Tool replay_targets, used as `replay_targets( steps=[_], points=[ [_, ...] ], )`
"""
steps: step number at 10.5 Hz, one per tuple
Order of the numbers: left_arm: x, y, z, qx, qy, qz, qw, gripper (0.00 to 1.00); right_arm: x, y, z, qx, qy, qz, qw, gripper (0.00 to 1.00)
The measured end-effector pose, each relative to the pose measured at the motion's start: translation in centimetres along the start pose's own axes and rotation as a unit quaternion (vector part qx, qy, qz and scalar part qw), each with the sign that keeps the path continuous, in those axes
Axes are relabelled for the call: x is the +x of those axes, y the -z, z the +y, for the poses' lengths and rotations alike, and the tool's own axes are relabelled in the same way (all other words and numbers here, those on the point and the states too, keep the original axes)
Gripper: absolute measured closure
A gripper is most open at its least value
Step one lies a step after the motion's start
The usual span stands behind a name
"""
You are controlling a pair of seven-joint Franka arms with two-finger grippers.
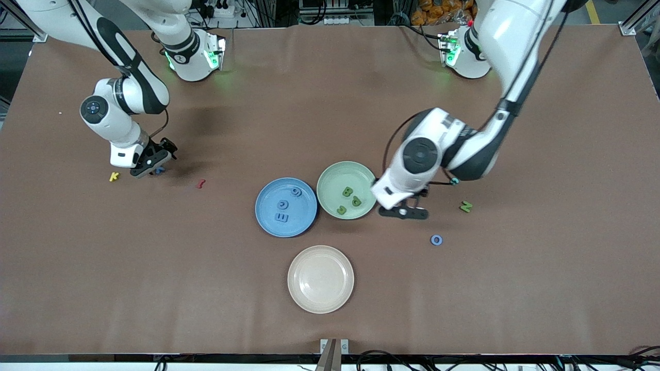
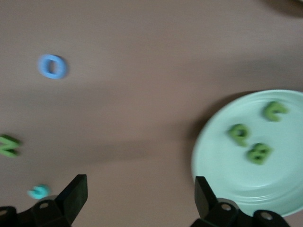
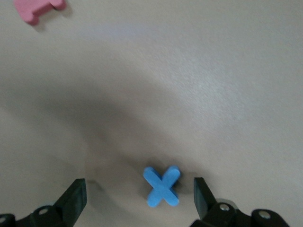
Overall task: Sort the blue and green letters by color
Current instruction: 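Place the green d on the green plate while the right gripper lowers to x, then grasp the blue x with the right gripper while the left gripper grasps green z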
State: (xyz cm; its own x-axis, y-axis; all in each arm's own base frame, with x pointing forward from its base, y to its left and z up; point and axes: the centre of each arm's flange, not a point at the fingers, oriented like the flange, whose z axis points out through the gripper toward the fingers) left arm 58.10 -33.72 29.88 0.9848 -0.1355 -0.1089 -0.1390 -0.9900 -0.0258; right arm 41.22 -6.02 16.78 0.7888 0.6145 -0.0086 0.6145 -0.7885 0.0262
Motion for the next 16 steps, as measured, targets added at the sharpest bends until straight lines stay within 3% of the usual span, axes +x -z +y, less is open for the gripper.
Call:
replay_targets(
  steps=[3,4,8,12,16],
  points=[
    [1.3,-1.2,-9.5,0.001,-0.108,-0.023,0.994,0.00,-0.5,-0.1,0.5,-0.005,0.001,0.003,1.000,0.00],
    [1.3,-2.3,-12.4,-0.004,-0.138,-0.025,0.990,0.00,-0.4,-0.3,0.5,-0.007,0.003,0.009,1.000,0.07],
    [-1.6,-7.9,-18.4,-0.020,-0.212,0.016,0.977,0.00,-0.6,-0.2,1.3,-0.021,0.001,0.025,0.999,0.63],
    [-3.2,-10.6,-21.0,-0.022,-0.225,0.025,0.974,0.00,-0.7,-0.2,1.3,-0.021,0.000,0.025,0.999,0.63],
    [-3.3,-11.0,-22.6,-0.014,-0.224,0.038,0.974,0.13,-0.1,0.5,2.5,-0.031,-0.029,0.034,0.999,0.66]
  ],
)
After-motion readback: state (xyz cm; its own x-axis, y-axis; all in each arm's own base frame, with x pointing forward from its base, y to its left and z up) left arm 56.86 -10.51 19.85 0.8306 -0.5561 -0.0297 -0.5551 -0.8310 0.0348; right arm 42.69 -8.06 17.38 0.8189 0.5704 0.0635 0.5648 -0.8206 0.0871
